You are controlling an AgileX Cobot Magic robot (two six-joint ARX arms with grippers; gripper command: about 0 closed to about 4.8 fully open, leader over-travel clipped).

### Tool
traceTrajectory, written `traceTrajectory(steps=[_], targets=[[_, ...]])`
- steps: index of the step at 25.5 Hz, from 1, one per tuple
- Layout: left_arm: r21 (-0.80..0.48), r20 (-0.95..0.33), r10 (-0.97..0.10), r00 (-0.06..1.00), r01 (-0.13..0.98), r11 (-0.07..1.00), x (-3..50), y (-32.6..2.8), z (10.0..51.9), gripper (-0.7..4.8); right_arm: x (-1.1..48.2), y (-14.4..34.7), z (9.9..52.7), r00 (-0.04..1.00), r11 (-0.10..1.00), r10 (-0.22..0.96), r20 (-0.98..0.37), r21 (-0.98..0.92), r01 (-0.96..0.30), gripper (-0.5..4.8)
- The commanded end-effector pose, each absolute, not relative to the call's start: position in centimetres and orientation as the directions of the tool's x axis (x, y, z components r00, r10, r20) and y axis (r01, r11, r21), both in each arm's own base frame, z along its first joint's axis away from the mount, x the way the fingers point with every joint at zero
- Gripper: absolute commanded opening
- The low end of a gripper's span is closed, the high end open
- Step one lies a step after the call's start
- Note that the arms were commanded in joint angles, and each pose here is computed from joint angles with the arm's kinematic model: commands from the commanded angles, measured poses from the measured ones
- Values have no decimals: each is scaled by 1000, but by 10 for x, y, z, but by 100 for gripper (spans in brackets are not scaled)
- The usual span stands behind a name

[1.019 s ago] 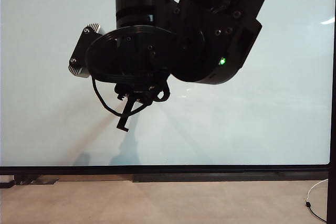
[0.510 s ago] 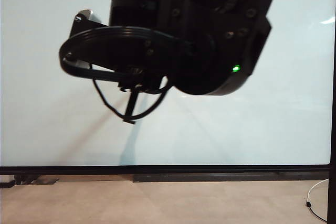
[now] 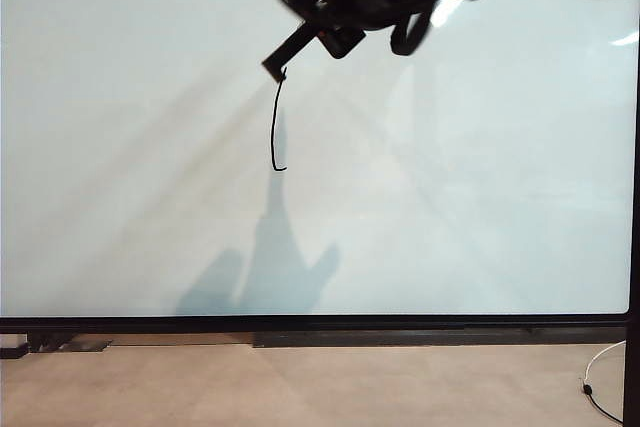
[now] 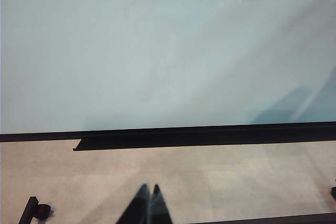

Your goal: Pick up the pen on the shelf to the right of the whiteboard and draw a rectangle.

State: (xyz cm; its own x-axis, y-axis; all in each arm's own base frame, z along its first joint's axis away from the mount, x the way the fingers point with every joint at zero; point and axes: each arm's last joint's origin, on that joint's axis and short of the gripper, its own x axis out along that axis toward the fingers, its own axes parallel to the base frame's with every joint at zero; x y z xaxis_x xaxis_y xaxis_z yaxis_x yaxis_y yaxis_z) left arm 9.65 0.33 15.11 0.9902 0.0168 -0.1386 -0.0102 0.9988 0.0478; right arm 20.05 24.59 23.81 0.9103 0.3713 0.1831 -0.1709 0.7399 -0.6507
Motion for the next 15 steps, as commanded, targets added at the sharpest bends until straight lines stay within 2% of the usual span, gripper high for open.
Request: traceTrajectory(steps=[1, 4, 5, 15], targets=[[48, -126, 15, 992, -8, 999, 96, 3, 153, -5, 210, 233, 246, 850, 799, 506, 150, -452, -396, -6], [48, -126, 15, 992, -8, 999, 96, 3, 153, -5, 223, 216, 254, 787, 795, 593, 174, -286, -535, -6], [48, -126, 15, 992, -8, 999, 96, 3, 153, -5, 229, 210, 254, 789, 804, 589, 176, -233, -548, -6], [48, -126, 14, 992, -8, 999, 96, 3, 153, -5, 257, 199, 253, 796, 806, 590, 135, -171, -567, -6]])
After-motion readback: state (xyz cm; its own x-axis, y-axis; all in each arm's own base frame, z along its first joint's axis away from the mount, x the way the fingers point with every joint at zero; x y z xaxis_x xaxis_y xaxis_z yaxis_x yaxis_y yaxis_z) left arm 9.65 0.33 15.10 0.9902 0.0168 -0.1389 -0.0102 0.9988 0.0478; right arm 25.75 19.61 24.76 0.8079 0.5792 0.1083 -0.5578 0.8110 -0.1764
